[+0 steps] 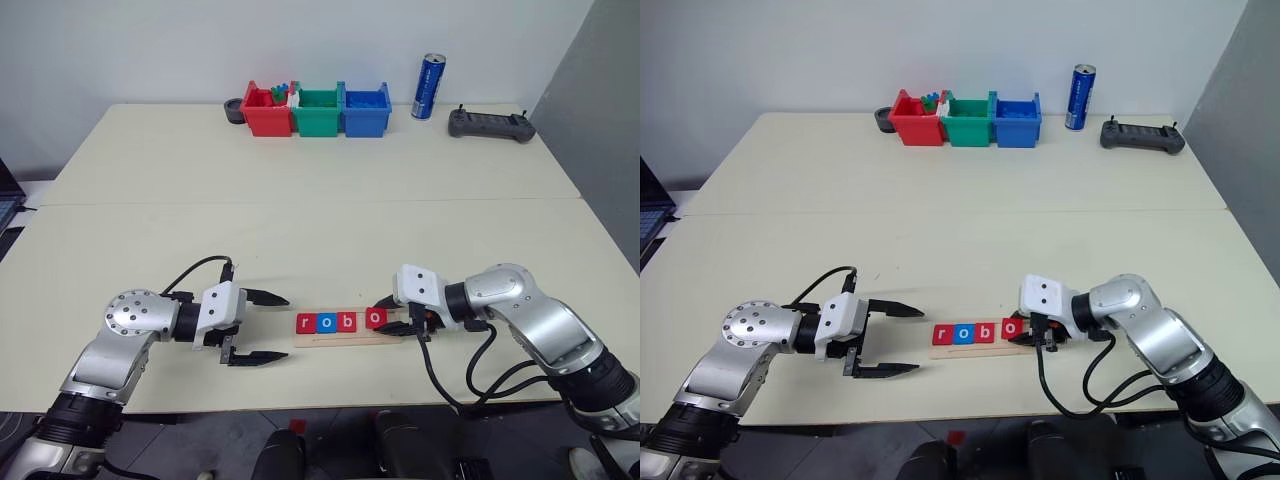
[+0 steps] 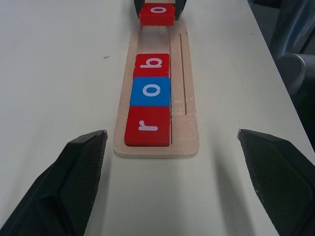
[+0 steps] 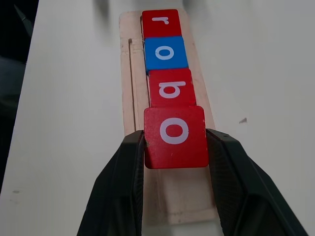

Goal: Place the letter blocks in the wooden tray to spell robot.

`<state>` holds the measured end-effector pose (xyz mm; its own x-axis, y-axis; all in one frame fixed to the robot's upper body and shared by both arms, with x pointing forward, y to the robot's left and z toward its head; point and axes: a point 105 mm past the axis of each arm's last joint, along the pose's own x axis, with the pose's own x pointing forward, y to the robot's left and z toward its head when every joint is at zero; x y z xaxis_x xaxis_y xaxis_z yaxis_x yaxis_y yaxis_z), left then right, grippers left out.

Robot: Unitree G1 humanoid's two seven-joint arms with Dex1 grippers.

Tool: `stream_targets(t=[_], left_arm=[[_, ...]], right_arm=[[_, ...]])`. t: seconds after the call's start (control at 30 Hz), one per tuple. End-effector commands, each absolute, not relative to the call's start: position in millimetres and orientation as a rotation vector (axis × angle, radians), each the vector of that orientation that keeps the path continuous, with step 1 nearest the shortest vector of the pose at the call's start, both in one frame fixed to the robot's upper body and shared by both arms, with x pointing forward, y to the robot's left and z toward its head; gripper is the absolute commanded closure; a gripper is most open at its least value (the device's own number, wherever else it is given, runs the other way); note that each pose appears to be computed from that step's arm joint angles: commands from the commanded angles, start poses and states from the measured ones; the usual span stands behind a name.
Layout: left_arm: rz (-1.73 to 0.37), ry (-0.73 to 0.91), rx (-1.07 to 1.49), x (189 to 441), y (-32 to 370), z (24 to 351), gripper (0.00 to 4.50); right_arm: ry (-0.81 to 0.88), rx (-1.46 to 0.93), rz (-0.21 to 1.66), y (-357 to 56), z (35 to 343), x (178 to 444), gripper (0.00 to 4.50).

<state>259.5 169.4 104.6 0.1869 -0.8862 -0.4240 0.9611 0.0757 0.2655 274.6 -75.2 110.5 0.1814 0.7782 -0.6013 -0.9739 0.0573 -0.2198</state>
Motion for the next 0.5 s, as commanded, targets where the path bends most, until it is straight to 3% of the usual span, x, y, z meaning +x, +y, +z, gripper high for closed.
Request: stream_targets(t=[0.03, 0.5], left_arm=[[-1.396, 0.132, 0.578, 257.7, 166.4, 115.4, 0.0], [-1.398, 0.121, 0.573, 257.4, 153.1, 126.7, 0.0]], right_arm=[[0.337, -0.71, 1.384, -70.8, 114.4, 276.8, 3.05], [0.345, -0.735, 1.402, -66.2, 108.8, 277.4, 3.05]])
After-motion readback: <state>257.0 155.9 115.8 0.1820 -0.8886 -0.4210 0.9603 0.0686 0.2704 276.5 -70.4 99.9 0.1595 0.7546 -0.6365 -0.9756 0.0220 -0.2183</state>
